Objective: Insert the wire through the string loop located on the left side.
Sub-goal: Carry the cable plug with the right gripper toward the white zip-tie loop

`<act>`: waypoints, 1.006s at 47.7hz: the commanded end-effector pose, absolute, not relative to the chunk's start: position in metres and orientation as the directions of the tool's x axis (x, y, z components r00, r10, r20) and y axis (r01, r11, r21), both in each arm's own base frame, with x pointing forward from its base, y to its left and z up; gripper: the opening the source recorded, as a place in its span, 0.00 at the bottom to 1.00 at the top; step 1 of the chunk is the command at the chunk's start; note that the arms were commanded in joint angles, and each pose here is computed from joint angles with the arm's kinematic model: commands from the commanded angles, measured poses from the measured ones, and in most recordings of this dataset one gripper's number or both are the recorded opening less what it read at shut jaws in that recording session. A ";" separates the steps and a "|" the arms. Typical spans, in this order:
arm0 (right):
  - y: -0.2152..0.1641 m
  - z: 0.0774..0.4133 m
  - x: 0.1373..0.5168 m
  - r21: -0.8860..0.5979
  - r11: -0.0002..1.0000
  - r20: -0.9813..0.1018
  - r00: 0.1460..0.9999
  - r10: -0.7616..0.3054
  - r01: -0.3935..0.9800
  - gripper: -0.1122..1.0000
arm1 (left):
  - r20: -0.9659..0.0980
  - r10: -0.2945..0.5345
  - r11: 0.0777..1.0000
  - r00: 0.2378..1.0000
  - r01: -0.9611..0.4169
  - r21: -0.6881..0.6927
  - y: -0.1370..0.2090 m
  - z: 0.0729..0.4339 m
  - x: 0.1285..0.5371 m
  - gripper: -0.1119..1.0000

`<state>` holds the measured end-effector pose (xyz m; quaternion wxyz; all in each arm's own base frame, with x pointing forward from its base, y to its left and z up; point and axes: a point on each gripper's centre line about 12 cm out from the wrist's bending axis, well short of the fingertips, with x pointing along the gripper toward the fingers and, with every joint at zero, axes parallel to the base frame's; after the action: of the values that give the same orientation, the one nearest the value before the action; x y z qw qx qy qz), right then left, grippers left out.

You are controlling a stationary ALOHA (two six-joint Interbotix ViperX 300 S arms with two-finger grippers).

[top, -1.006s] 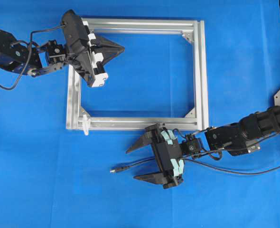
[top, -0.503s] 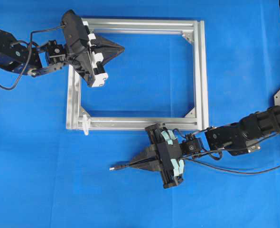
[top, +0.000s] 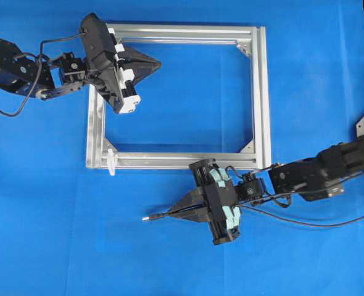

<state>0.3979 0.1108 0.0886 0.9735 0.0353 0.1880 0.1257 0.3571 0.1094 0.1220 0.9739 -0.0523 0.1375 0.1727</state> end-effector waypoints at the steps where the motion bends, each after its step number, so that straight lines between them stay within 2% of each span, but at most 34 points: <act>1: 0.111 0.121 0.400 0.113 0.964 -0.309 0.914 0.263 -0.239 0.10 | -0.241 0.327 0.935 0.914 -0.349 -0.056 0.111 0.137 0.359 0.10; 13: 0.109 0.156 0.395 0.111 0.965 -0.290 0.920 0.262 -0.239 0.10 | -0.241 0.327 0.935 0.914 -0.349 -0.056 0.111 0.137 0.359 0.10; 48: 0.109 0.156 0.395 0.109 0.965 -0.296 0.919 0.261 -0.239 0.10 | -0.249 0.326 0.935 0.912 -0.350 -0.057 0.110 0.135 0.356 0.10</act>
<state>0.3936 0.1093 0.1383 0.9751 0.0326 0.1792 0.1262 0.3550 0.1087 0.1200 0.9734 -0.0529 0.1412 0.1723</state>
